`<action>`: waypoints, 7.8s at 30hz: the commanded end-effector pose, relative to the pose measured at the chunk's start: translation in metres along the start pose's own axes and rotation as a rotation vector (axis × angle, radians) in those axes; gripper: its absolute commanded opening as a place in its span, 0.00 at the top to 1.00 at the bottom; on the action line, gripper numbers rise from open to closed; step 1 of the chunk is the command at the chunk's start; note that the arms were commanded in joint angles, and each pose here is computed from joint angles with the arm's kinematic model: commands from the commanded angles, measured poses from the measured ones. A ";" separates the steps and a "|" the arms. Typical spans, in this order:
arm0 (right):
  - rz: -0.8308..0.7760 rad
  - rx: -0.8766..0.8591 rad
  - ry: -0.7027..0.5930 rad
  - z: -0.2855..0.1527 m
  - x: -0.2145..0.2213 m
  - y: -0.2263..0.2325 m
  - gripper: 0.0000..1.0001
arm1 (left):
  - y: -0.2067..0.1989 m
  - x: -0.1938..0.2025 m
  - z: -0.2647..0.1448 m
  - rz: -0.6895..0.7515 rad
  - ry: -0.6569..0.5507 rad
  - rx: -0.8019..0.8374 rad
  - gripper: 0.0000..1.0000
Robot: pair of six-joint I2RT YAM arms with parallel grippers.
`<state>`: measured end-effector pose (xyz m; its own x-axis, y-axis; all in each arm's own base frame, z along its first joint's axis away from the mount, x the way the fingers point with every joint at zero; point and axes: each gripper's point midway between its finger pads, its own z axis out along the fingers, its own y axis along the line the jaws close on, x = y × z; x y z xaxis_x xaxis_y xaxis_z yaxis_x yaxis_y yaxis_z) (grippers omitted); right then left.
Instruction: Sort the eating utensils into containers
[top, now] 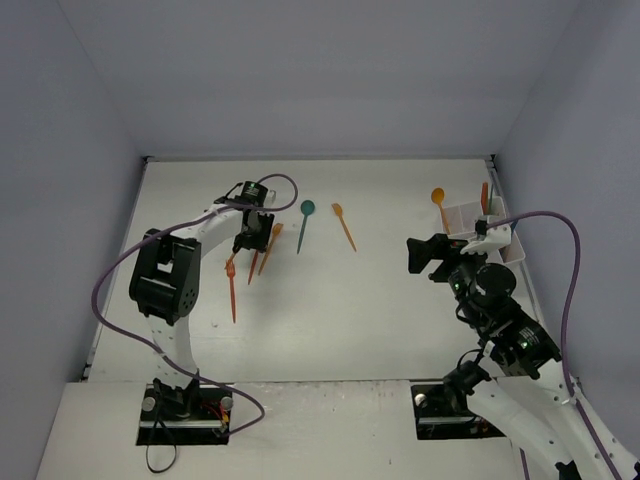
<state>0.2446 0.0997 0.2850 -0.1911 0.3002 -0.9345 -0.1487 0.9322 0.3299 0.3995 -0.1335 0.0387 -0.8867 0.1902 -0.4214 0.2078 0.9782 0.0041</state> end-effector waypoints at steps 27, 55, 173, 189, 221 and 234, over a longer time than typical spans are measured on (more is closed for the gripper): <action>-0.061 -0.218 0.108 0.033 -0.042 0.076 0.16 | -0.082 -0.086 -0.224 0.128 -0.598 0.298 1.00; 0.015 -0.436 0.246 0.061 -0.044 0.146 0.35 | -0.217 -0.060 -0.321 0.397 -0.790 0.547 1.00; -0.743 0.478 0.487 0.222 0.039 -0.219 0.77 | 0.066 0.044 -0.189 -0.091 -0.515 -0.141 0.26; -0.510 0.435 0.124 0.173 -0.079 -0.143 0.44 | 0.052 0.023 -0.174 -0.091 -0.448 -0.070 0.26; -0.316 0.091 0.114 0.069 -0.038 -0.065 0.29 | 0.060 -0.047 -0.001 -0.003 0.002 0.015 0.59; -0.316 0.079 0.122 0.070 -0.037 -0.063 0.27 | 0.058 -0.041 0.025 0.004 0.050 0.027 0.85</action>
<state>0.3223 0.0380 0.2739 -0.3168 -0.0346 -0.9479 -0.1205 0.9927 0.0041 0.4469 -0.0840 0.0283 -0.9172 0.1820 -0.3544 0.2031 0.9789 -0.0230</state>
